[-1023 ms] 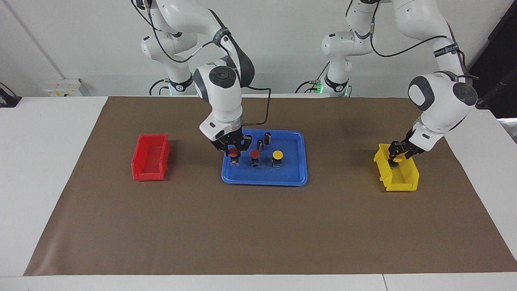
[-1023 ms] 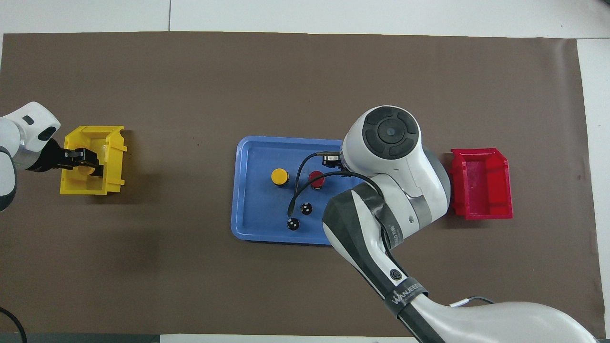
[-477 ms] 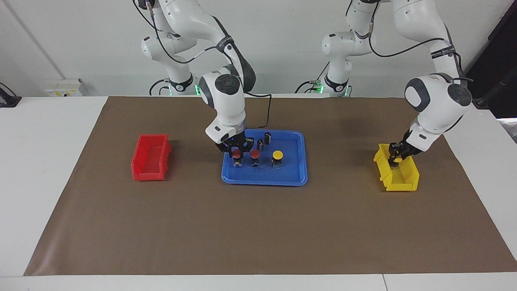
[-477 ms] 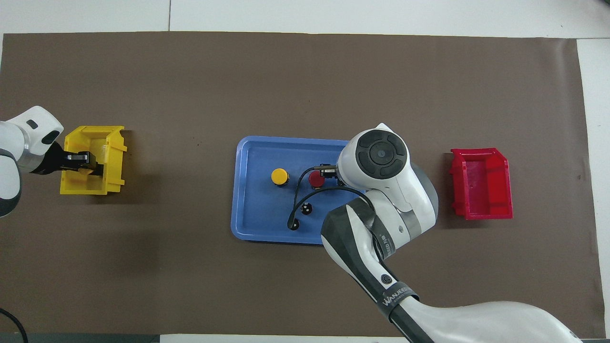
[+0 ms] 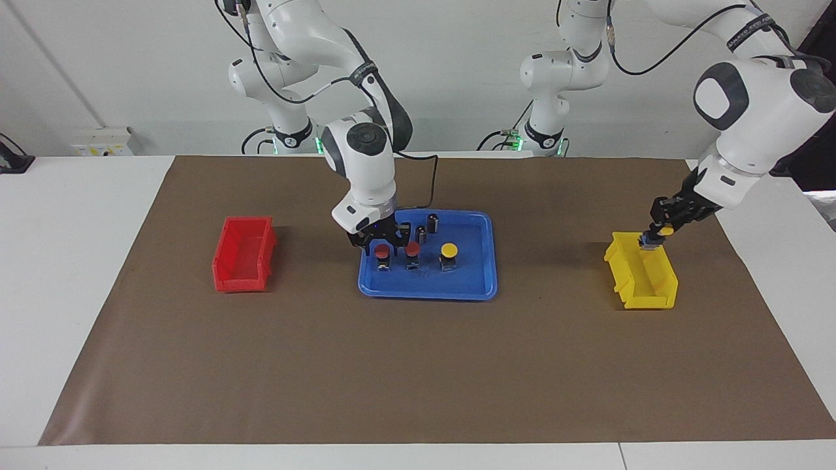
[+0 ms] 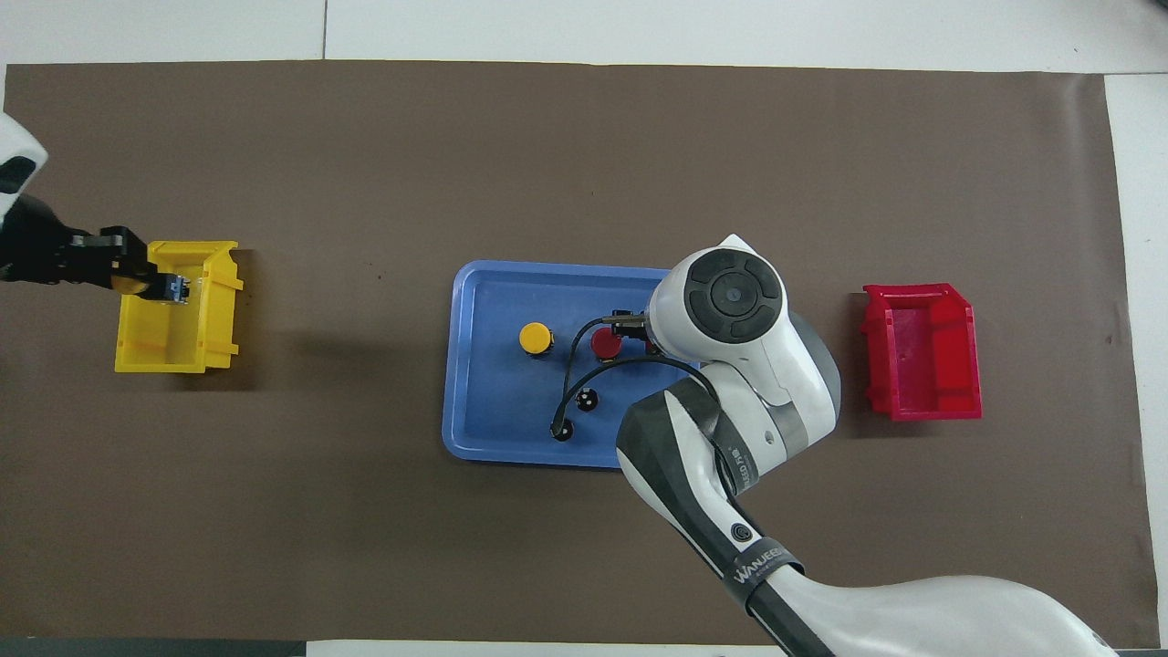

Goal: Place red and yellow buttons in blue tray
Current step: 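Place the red button in the tray while the left gripper grasps yellow button, then lower the yellow button into the tray with the left gripper and release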

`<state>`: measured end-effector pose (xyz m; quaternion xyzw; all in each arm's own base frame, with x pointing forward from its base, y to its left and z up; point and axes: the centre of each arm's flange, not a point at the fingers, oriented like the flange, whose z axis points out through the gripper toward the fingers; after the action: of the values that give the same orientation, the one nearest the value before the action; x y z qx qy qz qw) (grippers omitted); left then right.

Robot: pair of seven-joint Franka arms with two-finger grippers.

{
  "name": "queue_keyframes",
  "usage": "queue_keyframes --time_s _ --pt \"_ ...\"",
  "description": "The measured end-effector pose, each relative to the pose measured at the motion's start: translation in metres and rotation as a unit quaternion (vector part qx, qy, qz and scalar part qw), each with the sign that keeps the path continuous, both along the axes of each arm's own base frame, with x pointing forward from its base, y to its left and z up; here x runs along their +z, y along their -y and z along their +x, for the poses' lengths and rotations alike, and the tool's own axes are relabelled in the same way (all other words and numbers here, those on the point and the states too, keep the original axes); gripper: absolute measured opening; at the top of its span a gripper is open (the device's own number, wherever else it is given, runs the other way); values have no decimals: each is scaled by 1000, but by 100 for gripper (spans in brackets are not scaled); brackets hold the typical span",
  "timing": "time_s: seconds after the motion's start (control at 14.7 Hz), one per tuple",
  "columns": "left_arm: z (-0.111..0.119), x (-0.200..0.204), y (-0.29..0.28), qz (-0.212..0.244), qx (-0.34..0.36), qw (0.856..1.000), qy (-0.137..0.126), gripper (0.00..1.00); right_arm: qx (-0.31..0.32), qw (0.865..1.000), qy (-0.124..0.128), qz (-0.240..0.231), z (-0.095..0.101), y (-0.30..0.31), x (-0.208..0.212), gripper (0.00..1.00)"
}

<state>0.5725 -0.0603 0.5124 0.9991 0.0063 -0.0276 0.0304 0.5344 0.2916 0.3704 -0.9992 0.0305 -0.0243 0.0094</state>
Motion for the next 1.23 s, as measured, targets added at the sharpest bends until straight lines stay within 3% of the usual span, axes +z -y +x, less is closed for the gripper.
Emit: queue_keyframes --time_s 0.07,0.27,0.41,0.61,0.89,1.02,1.23 --pt "-6 -12 46 0 0 1000 0 41 -7 1000 -2 -2 7 6 13 98" --pt "-36 -44 167 -7 -11 1000 14 41 -41 999 -2 -7 35 62 79 100" --pt "-50 -59 216 -24 -9 999 29 41 -58 998 -3 -8 44 123 131 100" --pt "-63 -87 249 -36 -18 999 37 41 -93 996 -12 -8 33 210 202 100" --pt "-67 -118 266 -34 -22 999 37 41 -84 996 -20 -9 8 289 269 100" --pt "-67 -124 266 -33 -21 999 37 41 -76 997 -26 -10 4 310 279 100" --pt "-68 -135 263 -32 -19 999 37 41 -52 997 -54 -10 -1 334 271 100"
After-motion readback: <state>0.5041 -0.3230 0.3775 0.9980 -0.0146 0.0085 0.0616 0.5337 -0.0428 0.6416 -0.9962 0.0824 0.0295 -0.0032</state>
